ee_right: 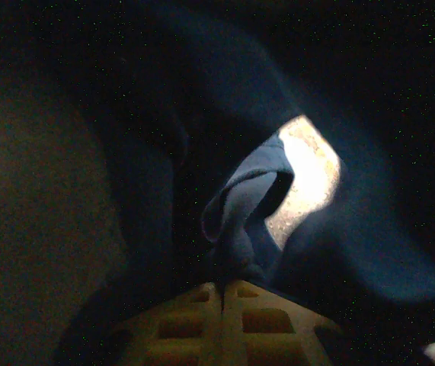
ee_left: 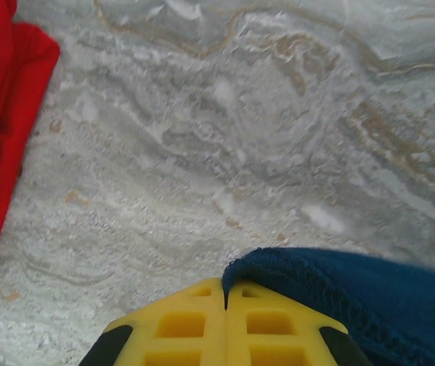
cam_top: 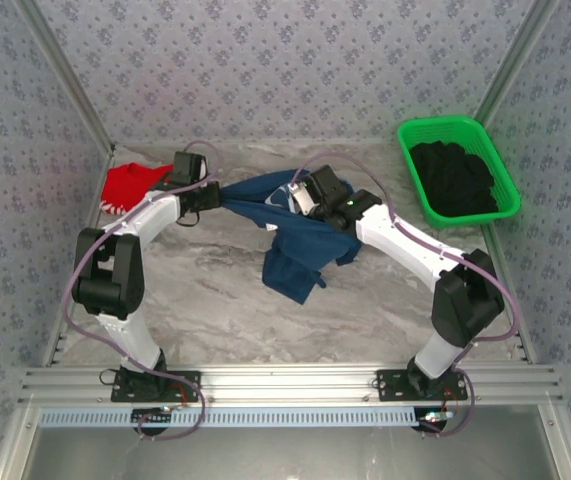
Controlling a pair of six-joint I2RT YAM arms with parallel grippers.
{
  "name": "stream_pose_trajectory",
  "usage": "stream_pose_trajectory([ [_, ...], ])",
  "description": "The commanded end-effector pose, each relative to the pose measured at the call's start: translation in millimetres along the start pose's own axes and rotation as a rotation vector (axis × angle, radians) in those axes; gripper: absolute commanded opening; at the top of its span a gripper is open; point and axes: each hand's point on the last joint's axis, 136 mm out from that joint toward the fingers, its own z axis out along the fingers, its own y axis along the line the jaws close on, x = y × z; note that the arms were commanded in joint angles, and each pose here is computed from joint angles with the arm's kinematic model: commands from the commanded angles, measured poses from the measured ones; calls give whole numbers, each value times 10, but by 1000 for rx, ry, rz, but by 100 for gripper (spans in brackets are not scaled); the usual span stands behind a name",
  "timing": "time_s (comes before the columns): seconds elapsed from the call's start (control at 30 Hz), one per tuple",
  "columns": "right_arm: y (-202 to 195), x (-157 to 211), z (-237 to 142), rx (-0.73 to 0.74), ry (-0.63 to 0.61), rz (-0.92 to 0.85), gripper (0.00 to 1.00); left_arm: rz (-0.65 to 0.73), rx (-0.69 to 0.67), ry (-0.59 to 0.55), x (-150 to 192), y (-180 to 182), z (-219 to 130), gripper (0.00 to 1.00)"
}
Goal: Fold the inside-out t-shirt
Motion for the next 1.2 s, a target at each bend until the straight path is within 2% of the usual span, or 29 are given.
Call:
stream_pose_trajectory([
  [0.0,89,-184,-327,-48,-98,-53,0,-51,-110,-26,-66,396,-4,0],
  [0.07,57,-337,-432,-58,-173,-6,0,-43,-76,-22,-45,337,5,0],
  [0.17,13,-609,-540,-38,-272,27,0,-70,81,-28,1,68,2,0],
  [0.23,56,-686,-526,-31,-268,-7,0,-101,171,-27,23,-72,-21,0],
  [0.33,36,-551,-422,8,-183,-48,0,-105,193,-24,34,-111,-113,3],
  [0.37,25,-510,-397,8,-171,-55,0,-106,209,-42,24,-133,-171,12],
  [0.43,20,-443,-357,-9,-167,-43,0,-120,264,-126,-64,-201,-379,43],
  [0.5,27,-413,-330,-19,-165,-37,0,-123,343,-226,-158,-314,-643,62],
  [0.53,15,-396,-315,-17,-161,-33,0,-107,400,-283,-219,-407,-812,68],
  [0.63,29,-388,-298,-26,-162,-34,0,12,603,-379,-222,-810,-1258,78],
  [0.73,36,-385,-281,-31,-159,-34,0,219,832,-366,-4,-1406,-1630,81],
  [0.8,26,-382,-268,-27,-155,-34,0,341,934,-348,189,-1708,-1804,81],
  [0.97,20,-357,-269,-21,-152,-32,0,503,1001,-323,386,-2086,-1946,77],
  [1.03,16,-354,-280,-19,-155,-30,0,505,1013,-309,353,-2153,-1923,70],
  [1.17,14,-331,-297,-11,-157,-30,0,485,1019,-301,244,-2236,-1869,44],
])
